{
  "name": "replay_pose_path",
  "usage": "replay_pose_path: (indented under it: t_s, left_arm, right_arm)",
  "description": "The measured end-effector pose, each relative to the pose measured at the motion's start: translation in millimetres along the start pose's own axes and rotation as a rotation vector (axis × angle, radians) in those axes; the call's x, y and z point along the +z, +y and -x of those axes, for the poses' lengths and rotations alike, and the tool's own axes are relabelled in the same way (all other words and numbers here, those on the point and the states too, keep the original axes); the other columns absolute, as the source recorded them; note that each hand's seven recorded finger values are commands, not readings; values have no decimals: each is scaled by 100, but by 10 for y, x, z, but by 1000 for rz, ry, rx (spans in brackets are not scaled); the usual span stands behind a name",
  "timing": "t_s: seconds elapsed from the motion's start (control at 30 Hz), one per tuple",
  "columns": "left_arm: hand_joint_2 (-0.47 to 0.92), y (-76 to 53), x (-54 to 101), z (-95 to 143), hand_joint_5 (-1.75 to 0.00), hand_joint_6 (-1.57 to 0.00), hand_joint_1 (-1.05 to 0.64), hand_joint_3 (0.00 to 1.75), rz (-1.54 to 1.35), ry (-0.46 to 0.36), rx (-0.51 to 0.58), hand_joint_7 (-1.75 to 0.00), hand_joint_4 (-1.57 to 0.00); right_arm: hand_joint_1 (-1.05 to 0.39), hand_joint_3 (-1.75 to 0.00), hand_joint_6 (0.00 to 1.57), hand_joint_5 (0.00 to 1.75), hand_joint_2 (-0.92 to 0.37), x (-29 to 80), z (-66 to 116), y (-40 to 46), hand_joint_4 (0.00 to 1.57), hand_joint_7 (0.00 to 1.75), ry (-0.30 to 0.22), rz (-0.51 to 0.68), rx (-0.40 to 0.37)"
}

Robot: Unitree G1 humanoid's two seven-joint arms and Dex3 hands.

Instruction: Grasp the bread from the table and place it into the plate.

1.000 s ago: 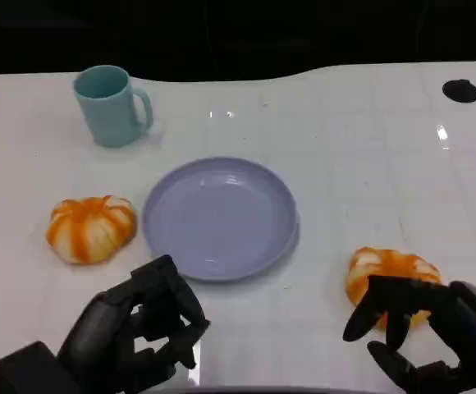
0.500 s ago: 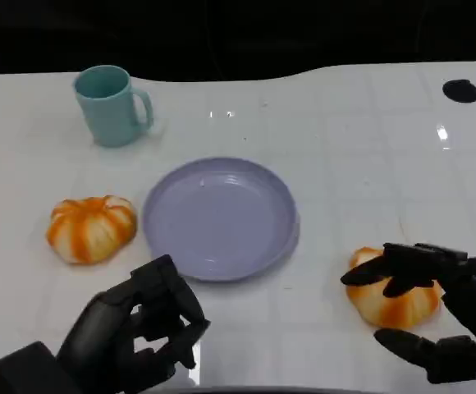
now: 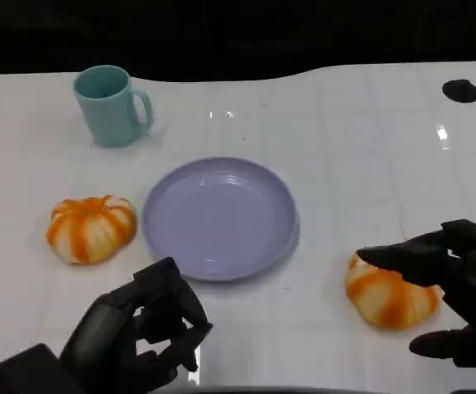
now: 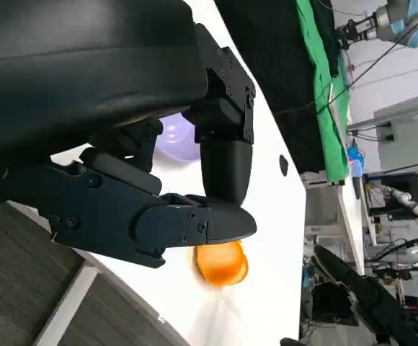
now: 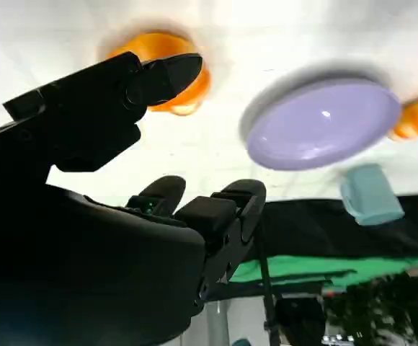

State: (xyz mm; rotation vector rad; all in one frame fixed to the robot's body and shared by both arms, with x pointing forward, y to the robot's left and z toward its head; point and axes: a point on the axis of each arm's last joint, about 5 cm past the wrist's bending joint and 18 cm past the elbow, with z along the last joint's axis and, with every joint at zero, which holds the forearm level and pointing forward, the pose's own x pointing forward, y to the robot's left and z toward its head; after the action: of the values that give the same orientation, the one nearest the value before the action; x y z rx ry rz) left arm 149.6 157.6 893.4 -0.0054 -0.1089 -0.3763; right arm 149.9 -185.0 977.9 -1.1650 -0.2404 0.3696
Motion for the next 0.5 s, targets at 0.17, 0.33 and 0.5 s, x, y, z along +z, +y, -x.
replay_pose_path:
  t_s: [0.17, 0.33, 0.5]
  left_arm:
    - [92, -14, 9, 2, -175, -49, -58, 43, -6, -2, -5, -171, -70]
    - [92, -35, 25, 0, -175, -49, -58, 42, -3, -9, -8, -171, -69]
    - [92, -48, 29, 3, -175, -50, -57, 43, -1, -11, -6, -171, -69]
  right_arm:
    - [-36, -1, 40, 58, -72, 20, -57, 9, 8, 5, 14, 82, 30]
    - [-39, 0, 44, 58, -72, -27, -146, 86, 14, 5, 50, 138, 61]
    - [-39, -1, 45, 53, -74, -109, -268, 210, 15, 3, 70, 186, 77]
